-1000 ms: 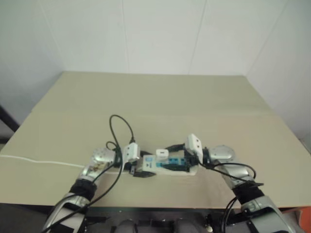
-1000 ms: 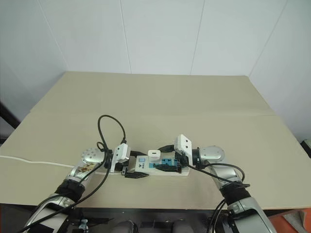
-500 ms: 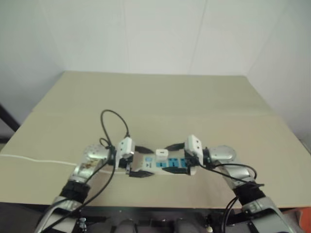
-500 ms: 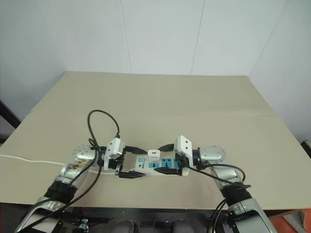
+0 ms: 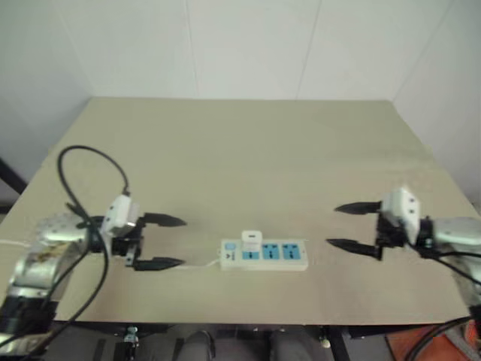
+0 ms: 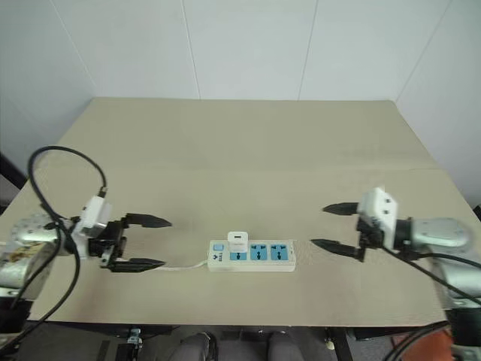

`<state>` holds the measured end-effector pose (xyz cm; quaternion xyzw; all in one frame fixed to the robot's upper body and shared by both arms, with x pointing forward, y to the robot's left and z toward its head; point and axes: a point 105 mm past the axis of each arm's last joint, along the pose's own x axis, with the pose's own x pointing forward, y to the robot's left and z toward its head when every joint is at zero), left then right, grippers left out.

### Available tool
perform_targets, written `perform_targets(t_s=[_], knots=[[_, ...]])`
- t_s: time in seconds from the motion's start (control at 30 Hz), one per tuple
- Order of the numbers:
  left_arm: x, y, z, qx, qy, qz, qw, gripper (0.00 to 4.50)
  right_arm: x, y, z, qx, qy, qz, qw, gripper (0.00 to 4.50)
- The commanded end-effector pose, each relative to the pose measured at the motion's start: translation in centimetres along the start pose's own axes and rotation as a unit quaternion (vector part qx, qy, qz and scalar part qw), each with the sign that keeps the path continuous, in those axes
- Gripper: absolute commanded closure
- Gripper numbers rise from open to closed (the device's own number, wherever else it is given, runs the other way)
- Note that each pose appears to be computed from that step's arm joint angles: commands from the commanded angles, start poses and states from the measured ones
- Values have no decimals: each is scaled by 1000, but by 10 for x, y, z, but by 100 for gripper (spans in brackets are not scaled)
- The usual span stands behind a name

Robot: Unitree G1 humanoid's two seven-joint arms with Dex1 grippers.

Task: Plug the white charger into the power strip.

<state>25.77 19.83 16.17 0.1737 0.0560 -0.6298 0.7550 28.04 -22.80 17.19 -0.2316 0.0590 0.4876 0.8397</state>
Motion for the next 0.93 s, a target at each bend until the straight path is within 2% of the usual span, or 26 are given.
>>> perform_targets(t_s=[0.03,0.63,0.73,0.93], knots=[[-20,2,4,8,13,26,1000,1,-21,-8,11,-17,-1,-21,1000,0],[-9,-1,5,-3,8,20,1000,1,-26,1,10,-21,12,-15,1000,0],[10,-2,5,-1,-12,-1,1000,1,-18,4,12,-17,1,-9,1000,0],[79,-2,-7,21,-35,-61,997,1,3,8,18,-16,-28,2,999,0]])
